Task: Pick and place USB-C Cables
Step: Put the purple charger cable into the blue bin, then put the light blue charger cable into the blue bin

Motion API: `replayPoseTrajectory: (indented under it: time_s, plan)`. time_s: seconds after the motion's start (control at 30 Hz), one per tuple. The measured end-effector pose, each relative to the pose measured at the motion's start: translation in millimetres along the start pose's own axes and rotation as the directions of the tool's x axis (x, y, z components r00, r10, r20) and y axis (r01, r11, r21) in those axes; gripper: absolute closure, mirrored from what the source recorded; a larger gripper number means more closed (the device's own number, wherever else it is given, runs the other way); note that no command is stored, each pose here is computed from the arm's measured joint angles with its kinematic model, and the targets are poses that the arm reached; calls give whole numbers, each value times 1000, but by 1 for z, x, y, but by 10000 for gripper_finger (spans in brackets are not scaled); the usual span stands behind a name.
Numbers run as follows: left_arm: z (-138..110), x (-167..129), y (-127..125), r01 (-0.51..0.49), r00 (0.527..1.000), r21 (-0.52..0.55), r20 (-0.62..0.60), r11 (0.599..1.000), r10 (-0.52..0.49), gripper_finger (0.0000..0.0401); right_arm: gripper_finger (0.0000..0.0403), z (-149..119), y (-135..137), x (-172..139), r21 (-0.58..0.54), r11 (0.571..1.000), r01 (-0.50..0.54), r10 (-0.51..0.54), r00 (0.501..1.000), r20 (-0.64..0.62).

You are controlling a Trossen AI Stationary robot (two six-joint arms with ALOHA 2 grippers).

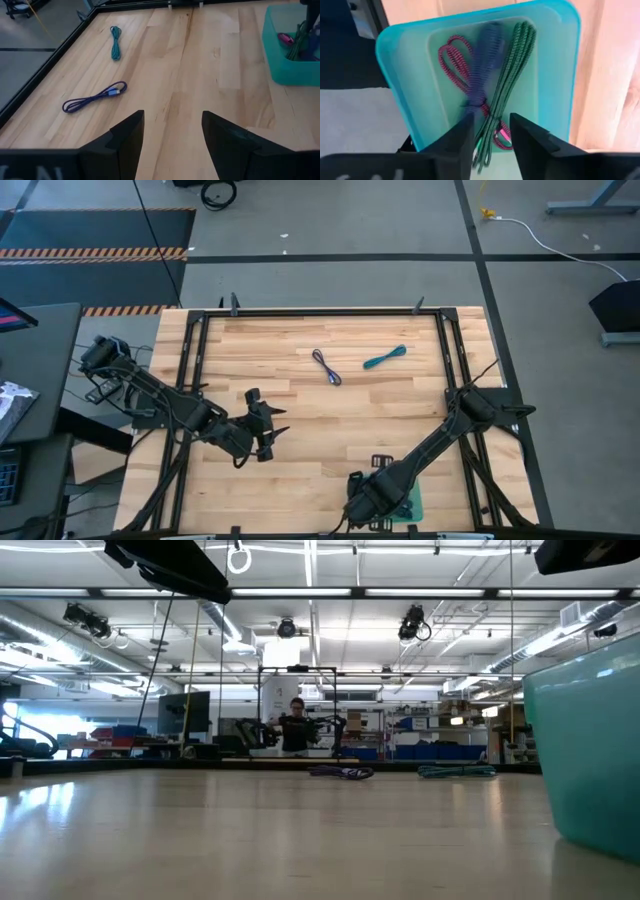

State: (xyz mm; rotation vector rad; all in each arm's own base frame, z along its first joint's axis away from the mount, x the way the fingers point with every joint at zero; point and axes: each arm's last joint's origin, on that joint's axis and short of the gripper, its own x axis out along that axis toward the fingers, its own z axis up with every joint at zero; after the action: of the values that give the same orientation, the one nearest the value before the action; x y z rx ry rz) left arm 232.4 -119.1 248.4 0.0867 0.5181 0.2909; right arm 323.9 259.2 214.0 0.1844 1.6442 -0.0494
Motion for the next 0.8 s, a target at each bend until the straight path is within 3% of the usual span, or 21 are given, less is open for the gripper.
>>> replayPoseTrajectory:
  time_s: [0.2, 0.33, 0.53, 0.63, 0.8]
  plan:
    - [0, 0, 0, 0, 1000, 1, 0, 1000, 0, 193, 251, 1, -5, 0, 3, 1000, 30, -30, 1000, -4]
    - [1, 2, 3, -11, 1000, 4, -2, 1000, 11, 193, 251, 4, -16, -9, -2, 993, 120, -120, 993, -7]
    - [4, 16, 15, 63, 996, -18, -63, 998, -64, 193, 252, 6, -37, -51, -33, 967, 253, -245, 957, 153]
    - [6, 24, 27, 67, 994, -2, -86, 998, -67, 193, 252, 4, -55, -76, -29, 938, 346, -328, 910, 255]
    - [10, 46, 60, 72, 988, 25, -136, 997, -68, 193, 252, 7, -91, -113, 30, 925, 379, -365, 864, 347]
